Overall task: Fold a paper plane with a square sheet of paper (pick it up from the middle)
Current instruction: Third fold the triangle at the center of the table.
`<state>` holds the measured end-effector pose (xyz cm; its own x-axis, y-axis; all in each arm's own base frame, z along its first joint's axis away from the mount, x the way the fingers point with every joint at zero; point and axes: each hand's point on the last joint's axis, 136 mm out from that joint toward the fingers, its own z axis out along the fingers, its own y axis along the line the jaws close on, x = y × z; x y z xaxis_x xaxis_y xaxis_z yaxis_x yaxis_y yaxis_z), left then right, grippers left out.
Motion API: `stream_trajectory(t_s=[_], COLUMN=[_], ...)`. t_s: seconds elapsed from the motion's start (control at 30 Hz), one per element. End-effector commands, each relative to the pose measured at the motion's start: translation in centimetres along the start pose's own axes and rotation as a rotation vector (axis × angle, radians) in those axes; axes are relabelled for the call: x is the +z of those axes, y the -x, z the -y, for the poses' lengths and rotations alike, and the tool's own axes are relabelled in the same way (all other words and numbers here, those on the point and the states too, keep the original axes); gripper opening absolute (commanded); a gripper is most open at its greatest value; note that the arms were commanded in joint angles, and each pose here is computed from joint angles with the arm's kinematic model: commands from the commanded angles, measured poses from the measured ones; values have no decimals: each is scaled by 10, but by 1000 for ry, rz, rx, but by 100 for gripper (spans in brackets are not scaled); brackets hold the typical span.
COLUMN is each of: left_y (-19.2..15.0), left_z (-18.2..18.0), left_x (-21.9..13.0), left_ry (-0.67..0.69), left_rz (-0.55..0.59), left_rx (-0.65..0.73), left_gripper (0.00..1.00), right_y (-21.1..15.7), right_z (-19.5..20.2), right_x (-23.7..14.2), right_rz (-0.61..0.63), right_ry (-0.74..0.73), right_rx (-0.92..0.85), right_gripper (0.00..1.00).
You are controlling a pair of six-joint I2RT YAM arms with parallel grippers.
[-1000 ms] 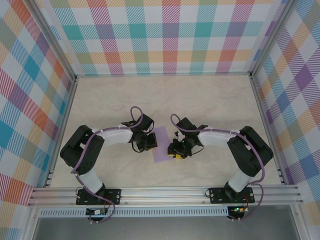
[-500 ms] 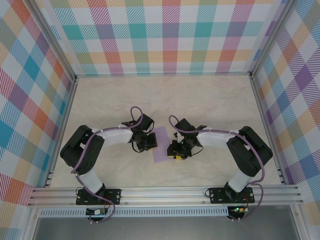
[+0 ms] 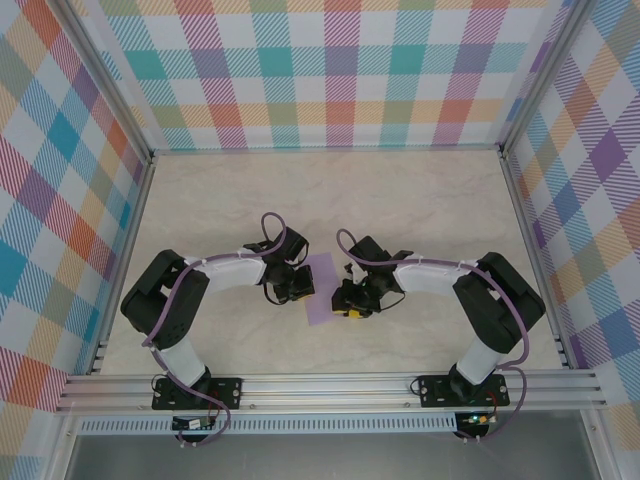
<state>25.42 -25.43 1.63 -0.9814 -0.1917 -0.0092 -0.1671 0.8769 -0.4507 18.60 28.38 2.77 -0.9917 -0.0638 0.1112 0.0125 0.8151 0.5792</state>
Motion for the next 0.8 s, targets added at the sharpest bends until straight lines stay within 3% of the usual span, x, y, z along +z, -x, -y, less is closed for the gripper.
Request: stream_trajectory(t_s=[0.0,0.43,0.77], left_y=[-13,-13,-14], left_z=[-29,-29,-31], left_x=[19,18,20], left_ry=[123,128,133], left_rz=[-36,-38,-40], left_rx=[-1,1,2], left_gripper=[6,6,6], right_y=[1,39,34], right_z=[-15,-24,-25], right_x=[-3,-2,-3], right_rz=[2,98,96], right_ry=[56,78,103], right_rx=[-23,-34,-61], right_gripper=[39,43,48])
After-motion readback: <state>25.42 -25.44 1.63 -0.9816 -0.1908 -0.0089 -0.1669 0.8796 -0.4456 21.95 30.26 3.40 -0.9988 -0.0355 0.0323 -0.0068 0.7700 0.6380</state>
